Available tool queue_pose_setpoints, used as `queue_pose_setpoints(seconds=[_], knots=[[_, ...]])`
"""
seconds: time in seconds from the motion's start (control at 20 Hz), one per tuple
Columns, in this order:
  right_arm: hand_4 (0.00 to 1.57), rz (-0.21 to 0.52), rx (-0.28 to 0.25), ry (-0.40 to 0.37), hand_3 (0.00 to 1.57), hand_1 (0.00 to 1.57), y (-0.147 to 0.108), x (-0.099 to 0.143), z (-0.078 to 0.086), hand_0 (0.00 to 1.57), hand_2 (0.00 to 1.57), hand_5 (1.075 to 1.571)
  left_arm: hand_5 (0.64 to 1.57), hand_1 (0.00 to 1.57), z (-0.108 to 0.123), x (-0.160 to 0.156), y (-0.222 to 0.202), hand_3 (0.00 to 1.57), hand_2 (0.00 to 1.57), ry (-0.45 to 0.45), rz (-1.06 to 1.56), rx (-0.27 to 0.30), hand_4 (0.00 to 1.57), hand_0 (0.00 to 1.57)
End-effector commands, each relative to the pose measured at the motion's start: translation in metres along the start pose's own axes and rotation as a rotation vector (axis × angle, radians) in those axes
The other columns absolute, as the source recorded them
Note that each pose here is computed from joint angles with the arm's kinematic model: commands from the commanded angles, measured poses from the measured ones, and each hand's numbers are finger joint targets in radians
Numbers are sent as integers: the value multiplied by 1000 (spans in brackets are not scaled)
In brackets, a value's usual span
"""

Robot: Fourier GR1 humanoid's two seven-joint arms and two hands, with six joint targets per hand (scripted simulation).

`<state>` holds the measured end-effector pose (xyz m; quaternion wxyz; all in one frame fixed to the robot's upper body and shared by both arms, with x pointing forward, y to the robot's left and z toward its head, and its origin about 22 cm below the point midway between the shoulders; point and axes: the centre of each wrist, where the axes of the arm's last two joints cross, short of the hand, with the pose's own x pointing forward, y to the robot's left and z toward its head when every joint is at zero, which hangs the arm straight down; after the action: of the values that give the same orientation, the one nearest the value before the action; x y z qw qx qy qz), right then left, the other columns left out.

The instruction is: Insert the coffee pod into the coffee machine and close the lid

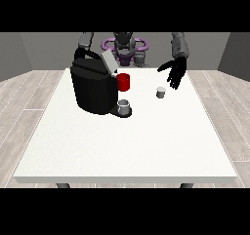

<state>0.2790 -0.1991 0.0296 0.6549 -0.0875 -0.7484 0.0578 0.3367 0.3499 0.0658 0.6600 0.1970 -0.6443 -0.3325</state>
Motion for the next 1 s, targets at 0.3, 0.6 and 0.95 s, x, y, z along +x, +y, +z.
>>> queue_pose_setpoints(seconds=[0.3,0.6,0.95], knots=[[0,-25,36,-34,0,0,3,9,-13,0,0,1571,1571,0,-18,-23,15,0,291,51,-136,47,0,0],[0,-7,23,37,0,0,20,3,-23,0,0,1571,1571,940,-40,-2,-27,692,950,2,-261,47,81,940],[0,-17,83,37,0,0,34,-10,-7,0,0,1571,1571,924,-44,-10,-37,845,1016,7,-417,8,413,924]])
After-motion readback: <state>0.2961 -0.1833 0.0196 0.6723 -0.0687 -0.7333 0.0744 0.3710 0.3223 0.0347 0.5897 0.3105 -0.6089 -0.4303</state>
